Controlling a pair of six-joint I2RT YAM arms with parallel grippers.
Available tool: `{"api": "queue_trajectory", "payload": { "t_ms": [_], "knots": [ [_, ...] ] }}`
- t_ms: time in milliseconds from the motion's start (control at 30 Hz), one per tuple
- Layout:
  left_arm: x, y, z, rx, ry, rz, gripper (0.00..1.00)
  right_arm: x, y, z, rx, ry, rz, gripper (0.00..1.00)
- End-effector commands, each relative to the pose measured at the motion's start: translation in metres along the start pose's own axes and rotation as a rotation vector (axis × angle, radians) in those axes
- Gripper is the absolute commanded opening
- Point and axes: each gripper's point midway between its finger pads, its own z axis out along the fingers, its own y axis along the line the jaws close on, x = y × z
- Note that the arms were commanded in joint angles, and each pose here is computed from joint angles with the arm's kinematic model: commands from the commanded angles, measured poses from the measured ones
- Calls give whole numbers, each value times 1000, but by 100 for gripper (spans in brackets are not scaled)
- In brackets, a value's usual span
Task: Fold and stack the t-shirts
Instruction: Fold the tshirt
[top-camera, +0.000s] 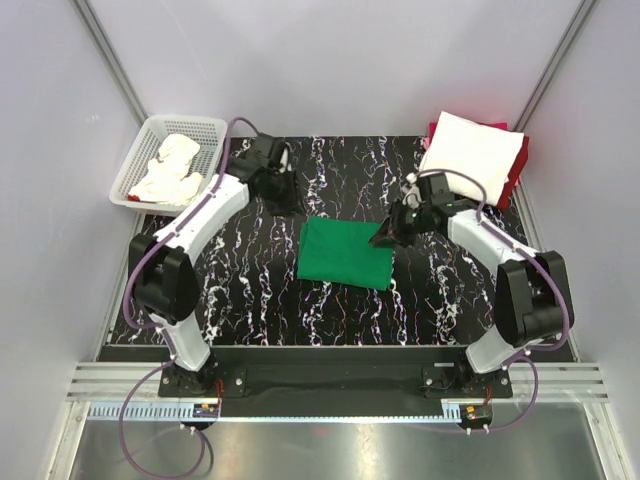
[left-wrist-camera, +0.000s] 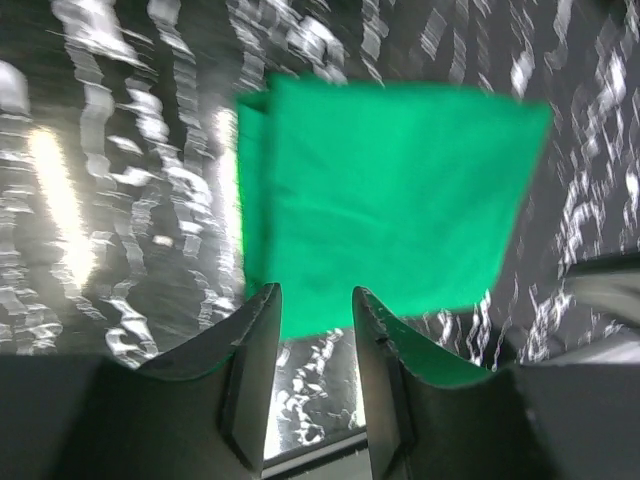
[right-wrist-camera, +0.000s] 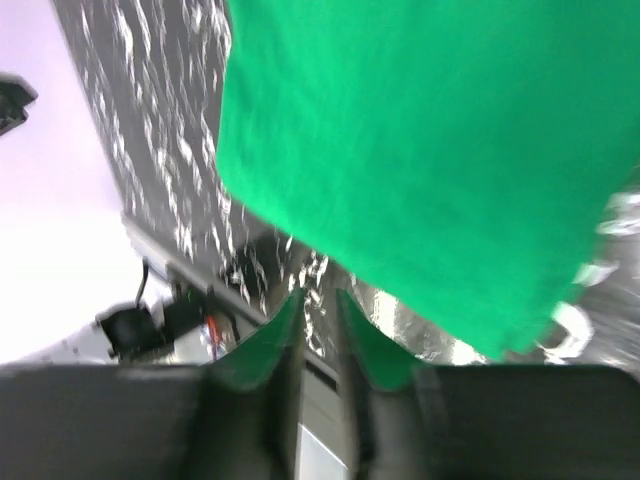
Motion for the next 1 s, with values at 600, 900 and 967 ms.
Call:
{"api": "queue_trajectory", "payload": {
  "t_ms": [600, 900, 967],
  "knots": [
    [154, 57, 101, -107, 182, -32, 29, 87, -85, 80, -1, 185, 117, 10],
    [98, 47, 32, -283, -12, 71, 31, 76, -46, 44, 14, 161, 20, 38],
    [89, 35, 16, -278, -38, 82, 34, 71, -26, 35, -1, 153, -9, 43]
  ]
}}
